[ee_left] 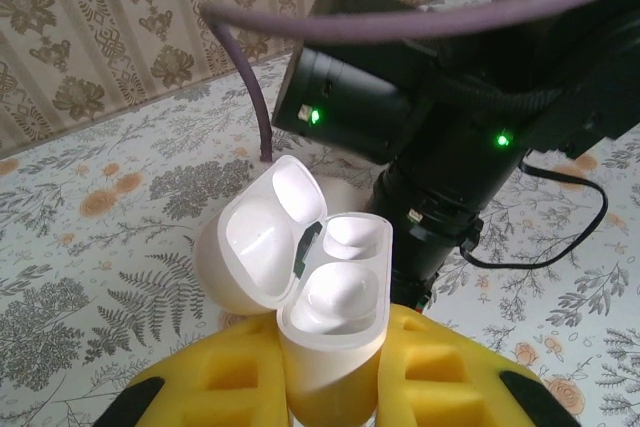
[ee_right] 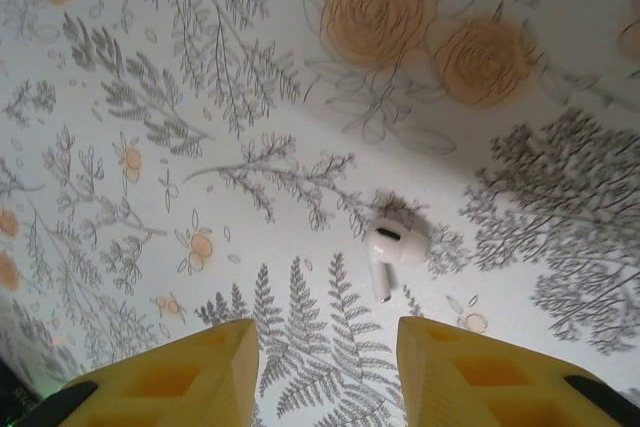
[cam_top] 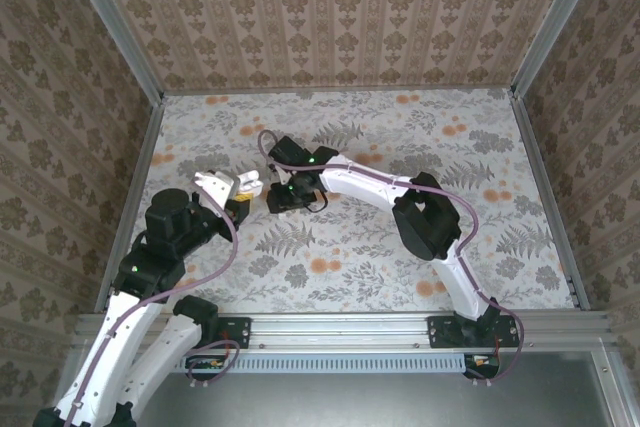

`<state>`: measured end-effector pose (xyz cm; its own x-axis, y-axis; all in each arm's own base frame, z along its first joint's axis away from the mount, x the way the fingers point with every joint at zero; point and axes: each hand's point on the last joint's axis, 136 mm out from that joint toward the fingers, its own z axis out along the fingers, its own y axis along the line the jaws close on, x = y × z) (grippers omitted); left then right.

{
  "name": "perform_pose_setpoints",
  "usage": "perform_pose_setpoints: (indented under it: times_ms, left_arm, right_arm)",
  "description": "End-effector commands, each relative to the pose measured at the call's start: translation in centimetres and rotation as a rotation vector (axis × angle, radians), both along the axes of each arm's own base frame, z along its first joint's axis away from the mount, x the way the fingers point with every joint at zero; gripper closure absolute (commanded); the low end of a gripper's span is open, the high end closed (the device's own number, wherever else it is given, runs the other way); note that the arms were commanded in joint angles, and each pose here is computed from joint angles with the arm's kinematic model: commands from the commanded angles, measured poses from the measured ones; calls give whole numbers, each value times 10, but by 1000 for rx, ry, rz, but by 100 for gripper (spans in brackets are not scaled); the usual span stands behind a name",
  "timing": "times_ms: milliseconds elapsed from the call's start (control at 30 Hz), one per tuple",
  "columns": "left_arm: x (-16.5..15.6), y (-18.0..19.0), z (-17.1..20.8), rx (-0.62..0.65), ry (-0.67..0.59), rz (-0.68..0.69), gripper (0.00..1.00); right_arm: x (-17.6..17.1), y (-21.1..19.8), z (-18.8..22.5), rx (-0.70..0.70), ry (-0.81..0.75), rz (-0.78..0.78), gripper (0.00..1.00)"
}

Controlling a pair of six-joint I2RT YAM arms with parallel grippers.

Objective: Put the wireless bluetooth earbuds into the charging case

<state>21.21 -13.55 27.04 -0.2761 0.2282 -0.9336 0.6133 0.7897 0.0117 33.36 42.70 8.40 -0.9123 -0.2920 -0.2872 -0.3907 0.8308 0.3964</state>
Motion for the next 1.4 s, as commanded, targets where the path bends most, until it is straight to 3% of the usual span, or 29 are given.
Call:
perform_pose_setpoints:
  times_ms: [0,533,1367]
  left_arm:
    - [1,6,-2,15,-14,23,100]
    - [-1,10,-5,34,-15,36,100]
    - [-7,14,-5,36,-23,40,100]
  right_arm:
    - [4,-18,-21,-146,11,-35,56]
    - [4,-2,-45,-290,-29,-45,48]
    - [-2,2,-72,-340,5,-33,57]
